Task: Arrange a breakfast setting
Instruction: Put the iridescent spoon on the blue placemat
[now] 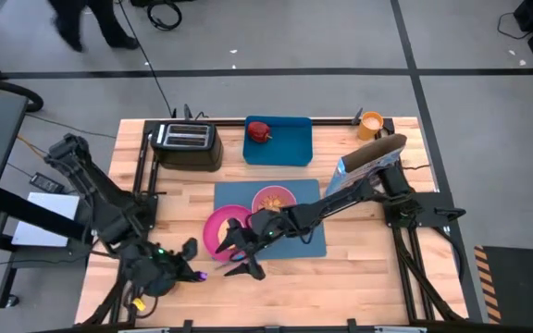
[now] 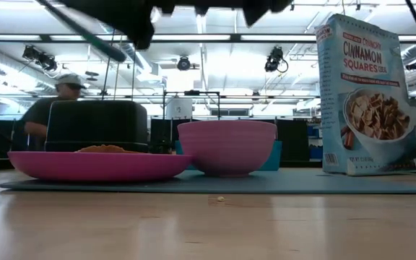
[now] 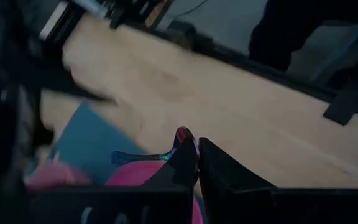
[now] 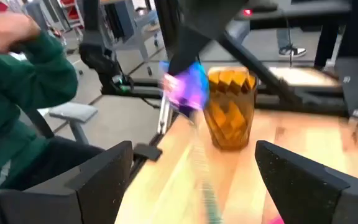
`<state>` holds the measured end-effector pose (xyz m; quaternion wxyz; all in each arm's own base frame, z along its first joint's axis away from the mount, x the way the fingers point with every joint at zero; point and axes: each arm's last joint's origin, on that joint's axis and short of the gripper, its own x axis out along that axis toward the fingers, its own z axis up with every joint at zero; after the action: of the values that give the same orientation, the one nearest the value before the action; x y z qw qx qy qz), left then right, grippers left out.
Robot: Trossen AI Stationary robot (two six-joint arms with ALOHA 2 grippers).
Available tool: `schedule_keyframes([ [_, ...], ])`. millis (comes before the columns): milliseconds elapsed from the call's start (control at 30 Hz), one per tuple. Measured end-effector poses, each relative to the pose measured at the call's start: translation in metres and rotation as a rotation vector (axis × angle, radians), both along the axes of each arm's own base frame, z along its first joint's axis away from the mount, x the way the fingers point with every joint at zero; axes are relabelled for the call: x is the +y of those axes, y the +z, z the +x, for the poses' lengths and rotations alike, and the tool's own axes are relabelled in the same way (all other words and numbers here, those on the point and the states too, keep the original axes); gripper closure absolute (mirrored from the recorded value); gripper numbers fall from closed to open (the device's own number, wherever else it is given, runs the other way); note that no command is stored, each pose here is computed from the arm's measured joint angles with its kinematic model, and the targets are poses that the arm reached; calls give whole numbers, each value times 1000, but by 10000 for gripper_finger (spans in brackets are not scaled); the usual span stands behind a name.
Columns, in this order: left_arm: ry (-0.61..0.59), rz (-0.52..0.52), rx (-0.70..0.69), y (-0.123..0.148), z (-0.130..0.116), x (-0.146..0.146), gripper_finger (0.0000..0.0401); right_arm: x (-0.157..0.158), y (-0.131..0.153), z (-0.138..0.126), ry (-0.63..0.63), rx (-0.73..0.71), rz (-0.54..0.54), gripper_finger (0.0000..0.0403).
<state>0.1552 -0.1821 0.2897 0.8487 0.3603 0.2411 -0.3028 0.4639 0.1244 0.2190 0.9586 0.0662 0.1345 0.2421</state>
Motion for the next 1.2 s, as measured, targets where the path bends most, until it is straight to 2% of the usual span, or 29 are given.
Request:
schedule_keyframes([
  [133,-100,37,-33,-2,14,0,387,1,-17,5,21,24,3,55],
  [267,-112,100,-66,-2,25,9,387,6,-21,4,60,54,31,55],
  [467,-142,122,-75,-2,38,22,387,10,-21,2,62,68,33,62],
  [567,-138,124,-68,-2,41,26,387,10,-22,2,48,98,55,89],
  [900,-126,124,-43,-4,42,29,387,7,-20,4,-4,80,59,235],
  [1033,-126,114,-38,-4,40,27,387,7,-20,4,-8,73,59,262],
  [1200,-144,112,-38,-4,37,23,387,7,-20,4,1,75,62,270],
])
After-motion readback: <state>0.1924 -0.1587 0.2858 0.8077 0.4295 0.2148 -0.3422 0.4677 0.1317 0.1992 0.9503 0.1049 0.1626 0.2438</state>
